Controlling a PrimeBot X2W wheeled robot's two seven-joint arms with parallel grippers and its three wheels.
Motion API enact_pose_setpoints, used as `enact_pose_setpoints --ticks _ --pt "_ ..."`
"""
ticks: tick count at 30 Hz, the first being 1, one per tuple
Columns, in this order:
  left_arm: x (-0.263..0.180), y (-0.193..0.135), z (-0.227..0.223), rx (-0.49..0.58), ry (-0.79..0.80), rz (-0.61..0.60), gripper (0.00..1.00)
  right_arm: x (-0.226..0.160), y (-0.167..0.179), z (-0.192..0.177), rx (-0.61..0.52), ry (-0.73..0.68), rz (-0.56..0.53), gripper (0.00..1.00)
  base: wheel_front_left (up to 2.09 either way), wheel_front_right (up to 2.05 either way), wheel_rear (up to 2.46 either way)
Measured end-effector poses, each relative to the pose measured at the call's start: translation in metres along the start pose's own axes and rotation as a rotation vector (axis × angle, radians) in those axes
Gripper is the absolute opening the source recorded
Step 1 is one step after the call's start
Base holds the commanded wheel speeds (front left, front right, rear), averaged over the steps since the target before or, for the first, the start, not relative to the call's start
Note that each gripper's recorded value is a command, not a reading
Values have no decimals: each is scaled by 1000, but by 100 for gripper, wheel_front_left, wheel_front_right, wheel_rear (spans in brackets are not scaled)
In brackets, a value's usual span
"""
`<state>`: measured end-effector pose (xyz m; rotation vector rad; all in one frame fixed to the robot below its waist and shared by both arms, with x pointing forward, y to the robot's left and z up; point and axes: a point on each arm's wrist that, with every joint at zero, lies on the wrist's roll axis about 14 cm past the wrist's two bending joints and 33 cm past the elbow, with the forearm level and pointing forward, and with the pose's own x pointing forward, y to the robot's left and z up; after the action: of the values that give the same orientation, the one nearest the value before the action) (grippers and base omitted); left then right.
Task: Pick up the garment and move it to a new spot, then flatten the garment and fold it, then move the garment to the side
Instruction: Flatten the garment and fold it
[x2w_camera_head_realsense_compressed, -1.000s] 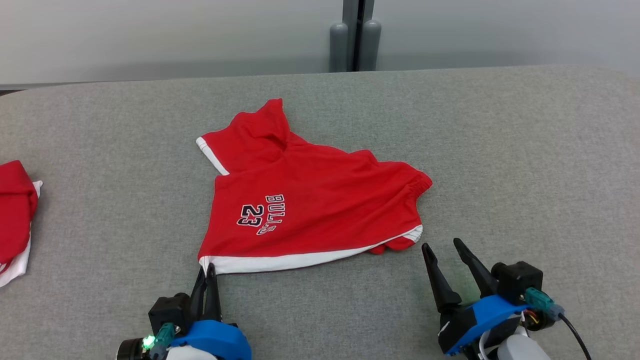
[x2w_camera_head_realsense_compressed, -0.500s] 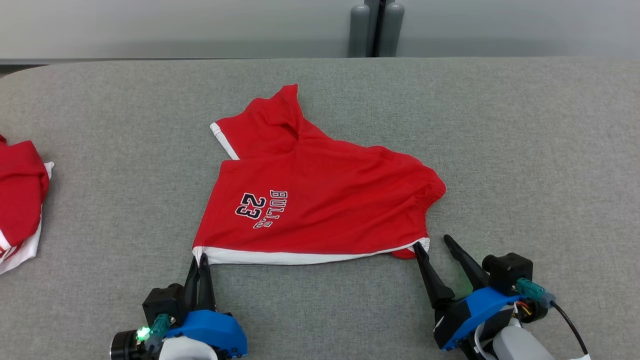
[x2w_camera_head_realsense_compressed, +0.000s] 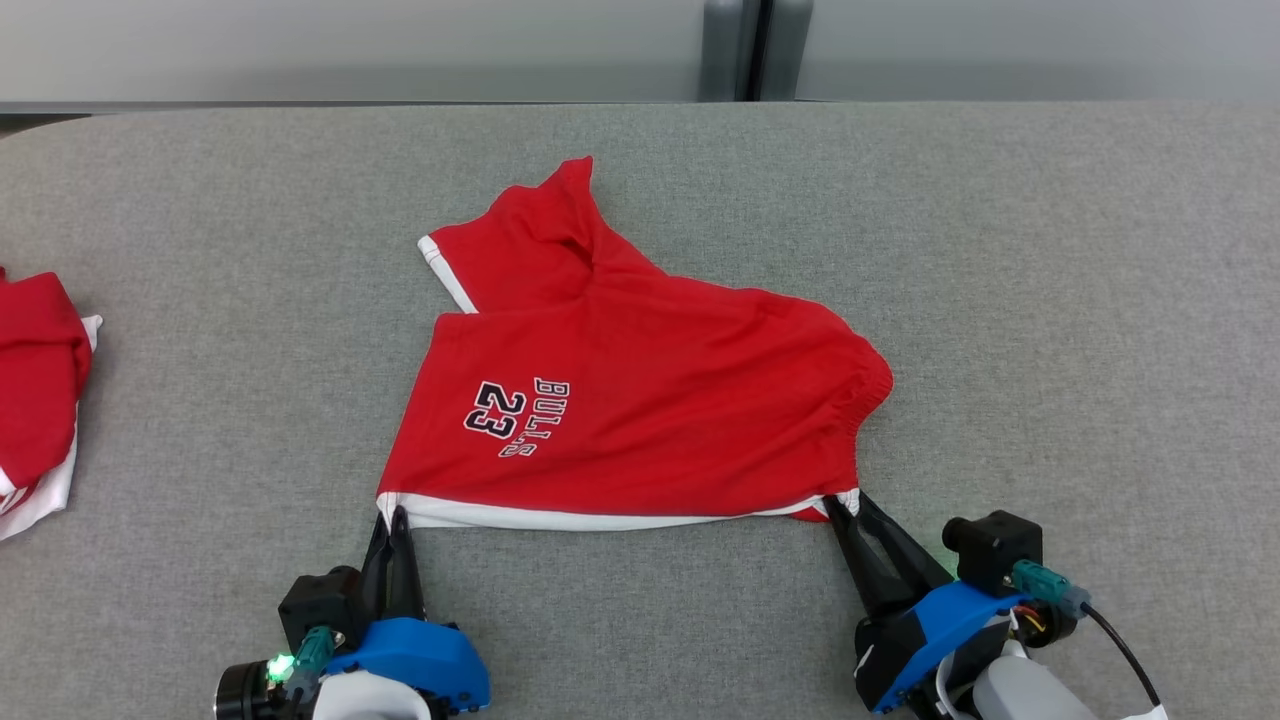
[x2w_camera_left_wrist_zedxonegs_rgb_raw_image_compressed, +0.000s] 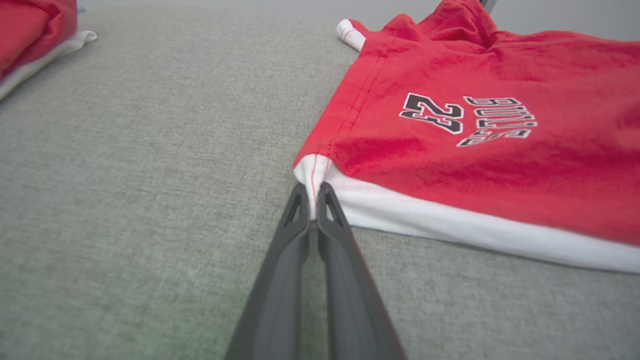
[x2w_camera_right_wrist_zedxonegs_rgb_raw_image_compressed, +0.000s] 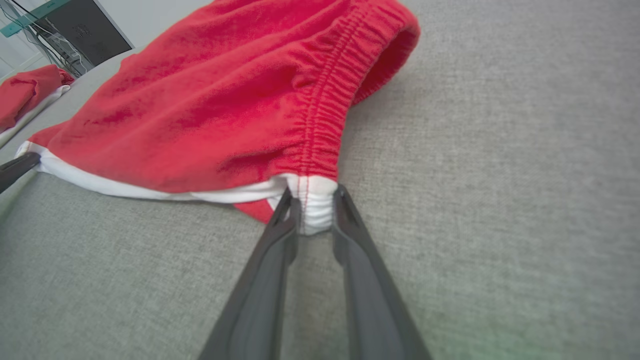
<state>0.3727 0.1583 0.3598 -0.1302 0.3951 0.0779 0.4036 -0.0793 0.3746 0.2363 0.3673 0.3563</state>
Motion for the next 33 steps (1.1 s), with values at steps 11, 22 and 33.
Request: enact_pose_setpoints --ticks 11,22,33 --pt "1 -11 28 -12 -83 -40 0 -7 -2 32 -12 -97 -7 0 0 0 0" --pt "-10 -60 157 -1 -460 -212 0 -49 -7 134 -100 -400 -30 0 0 0 0" --pt "-14 -97 292 108 -801 -325 0 -70 -18 268 -271 -693 -15 0 0 0 0"
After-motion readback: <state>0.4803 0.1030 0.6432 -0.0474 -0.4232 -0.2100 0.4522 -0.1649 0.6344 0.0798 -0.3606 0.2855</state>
